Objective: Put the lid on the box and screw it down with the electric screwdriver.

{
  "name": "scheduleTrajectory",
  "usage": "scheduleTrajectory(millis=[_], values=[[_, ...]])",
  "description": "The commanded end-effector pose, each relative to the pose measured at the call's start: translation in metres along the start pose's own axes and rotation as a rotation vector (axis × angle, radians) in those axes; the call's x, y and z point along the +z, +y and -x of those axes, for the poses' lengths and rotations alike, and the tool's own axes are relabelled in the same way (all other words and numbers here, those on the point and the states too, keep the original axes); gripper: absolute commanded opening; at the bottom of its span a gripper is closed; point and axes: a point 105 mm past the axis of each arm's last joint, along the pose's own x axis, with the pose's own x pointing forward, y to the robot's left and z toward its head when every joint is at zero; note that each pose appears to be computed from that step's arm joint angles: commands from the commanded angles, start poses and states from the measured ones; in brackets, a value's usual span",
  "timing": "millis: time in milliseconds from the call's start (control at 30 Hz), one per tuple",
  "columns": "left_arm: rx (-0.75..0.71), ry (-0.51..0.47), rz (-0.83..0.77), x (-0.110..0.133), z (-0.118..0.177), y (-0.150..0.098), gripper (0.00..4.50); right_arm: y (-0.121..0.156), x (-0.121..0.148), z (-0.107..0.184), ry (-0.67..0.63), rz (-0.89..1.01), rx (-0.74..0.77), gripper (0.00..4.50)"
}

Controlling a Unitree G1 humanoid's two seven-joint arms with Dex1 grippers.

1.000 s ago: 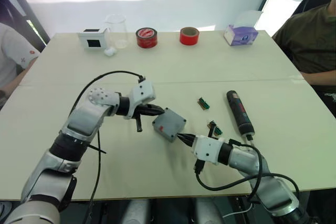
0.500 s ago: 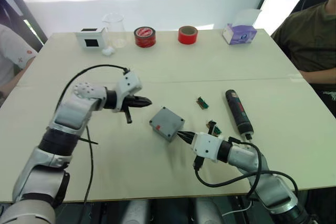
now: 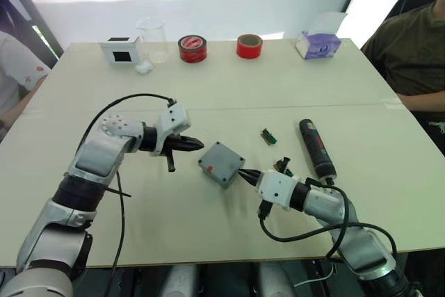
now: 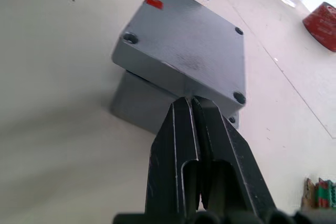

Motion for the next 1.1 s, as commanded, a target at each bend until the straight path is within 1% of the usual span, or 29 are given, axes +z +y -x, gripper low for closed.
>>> scheduleTrajectory(millis=[33,233,500,633,867,1100], values=[[-0.018,-0.009,-0.033,0.006,-0.003,-0.006,0.00,-0.008,0.016,0.002,-0.054,0.015,-0.035,0.05],[-0.026,0.001,-0.041,0.003,-0.007,-0.008,0.00,-0.009,0.017,0.001,-0.060,0.010,-0.043,0.05],[-0.043,-0.019,-0.037,0.008,-0.011,-0.011,0.00,-0.010,0.018,-0.001,-0.062,0.004,-0.050,0.05],[-0.049,-0.031,-0.041,0.011,-0.018,-0.014,0.00,-0.012,0.018,-0.001,-0.061,0.000,-0.058,0.05],[-0.051,-0.042,-0.056,0.016,-0.025,-0.013,0.00,-0.014,0.017,0.000,-0.058,0.000,-0.067,0.05],[-0.036,-0.032,-0.071,0.015,-0.028,-0.011,0.00,-0.013,0.019,0.000,-0.061,-0.009,-0.069,0.05]])
